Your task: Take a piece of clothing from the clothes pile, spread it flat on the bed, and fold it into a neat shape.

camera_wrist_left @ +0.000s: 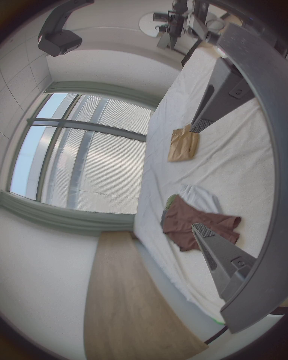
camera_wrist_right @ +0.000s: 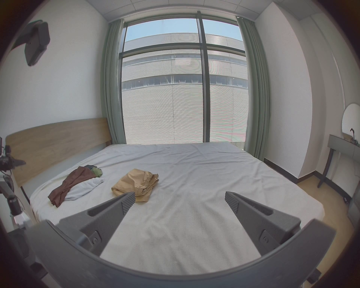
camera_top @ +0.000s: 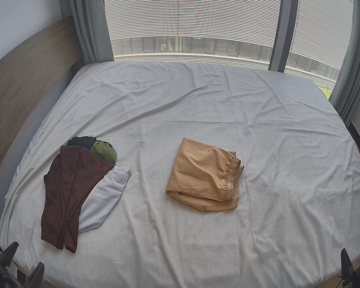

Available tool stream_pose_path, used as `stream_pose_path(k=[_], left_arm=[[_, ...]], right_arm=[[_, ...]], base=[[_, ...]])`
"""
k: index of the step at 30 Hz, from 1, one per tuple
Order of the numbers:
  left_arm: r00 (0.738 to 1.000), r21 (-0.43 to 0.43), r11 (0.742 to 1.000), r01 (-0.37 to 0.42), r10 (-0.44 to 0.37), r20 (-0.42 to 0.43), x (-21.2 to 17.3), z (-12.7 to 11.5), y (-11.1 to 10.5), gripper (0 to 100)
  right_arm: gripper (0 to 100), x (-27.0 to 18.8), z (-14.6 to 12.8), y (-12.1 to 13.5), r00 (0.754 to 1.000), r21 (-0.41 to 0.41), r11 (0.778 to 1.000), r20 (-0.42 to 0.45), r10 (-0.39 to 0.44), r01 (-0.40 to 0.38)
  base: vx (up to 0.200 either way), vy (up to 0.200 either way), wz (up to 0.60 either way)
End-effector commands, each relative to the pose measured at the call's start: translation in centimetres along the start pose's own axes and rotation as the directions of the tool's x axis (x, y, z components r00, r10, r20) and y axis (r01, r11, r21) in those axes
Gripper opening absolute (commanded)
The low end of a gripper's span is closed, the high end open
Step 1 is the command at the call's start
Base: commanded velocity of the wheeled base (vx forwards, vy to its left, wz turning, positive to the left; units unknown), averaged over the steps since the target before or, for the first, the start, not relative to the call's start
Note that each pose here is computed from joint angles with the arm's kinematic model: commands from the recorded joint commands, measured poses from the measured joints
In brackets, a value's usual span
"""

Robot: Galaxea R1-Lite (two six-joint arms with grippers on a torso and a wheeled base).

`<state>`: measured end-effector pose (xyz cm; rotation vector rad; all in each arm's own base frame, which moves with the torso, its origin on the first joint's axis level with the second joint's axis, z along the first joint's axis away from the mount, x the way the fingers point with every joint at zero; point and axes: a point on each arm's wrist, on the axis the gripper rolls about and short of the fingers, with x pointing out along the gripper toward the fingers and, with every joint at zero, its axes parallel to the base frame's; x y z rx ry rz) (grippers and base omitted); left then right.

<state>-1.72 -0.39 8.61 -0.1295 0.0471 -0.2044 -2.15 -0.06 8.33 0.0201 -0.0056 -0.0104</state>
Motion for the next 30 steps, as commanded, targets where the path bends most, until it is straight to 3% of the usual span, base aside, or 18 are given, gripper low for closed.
stream_pose_path(k=[1,7,12,14,16,20,30], left_arm=[[0.993,0.021,0.996,-0.083,0.081,0.083,-0.39,-0.37,0.05,100],[0.980,0.016,0.982,-0.186,0.184,0.069,-0.21,-0.29,0.30,100],[0.992,0.064,0.991,-0.121,0.118,0.054,-0.22,-0.39,0.16,100],[0.985,0.096,0.981,-0.166,0.161,0.064,-0.26,-0.41,0.24,100],[0.965,0.132,0.956,-0.263,0.262,0.024,-0.32,-0.95,0.53,100],[0.979,0.125,0.971,-0.202,0.198,0.047,-0.50,-1.00,0.40,100],[0.980,0.127,0.972,-0.199,0.194,0.053,-0.55,-1.02,0.39,100]], right_arm=[[100,-0.13,-0.76,0.00,1.000,-0.022,1.000,-0.004,0.003,-0.003],[100,-0.13,-0.76,0.02,1.000,-0.031,0.999,-0.004,0.012,-0.012],[100,-0.13,-0.76,0.03,1.000,-0.031,0.999,-0.004,0.010,-0.010],[100,-0.13,-0.76,0.03,1.000,-0.031,0.999,-0.004,0.010,-0.010],[100,-0.13,-0.76,0.03,1.000,-0.031,0.999,-0.004,0.010,-0.010],[100,-0.13,-0.76,0.03,1.000,-0.031,0.999,-0.004,0.010,-0.010],[100,-0.13,-0.76,0.03,1.000,-0.032,0.999,-0.004,0.009,-0.009]], base=[[0.000,0.000,0.00],[0.000,0.000,0.00],[0.000,0.000,0.00],[0.000,0.000,0.00],[0.000,0.000,0.00],[0.000,0.000,0.00],[0.000,0.000,0.00]])
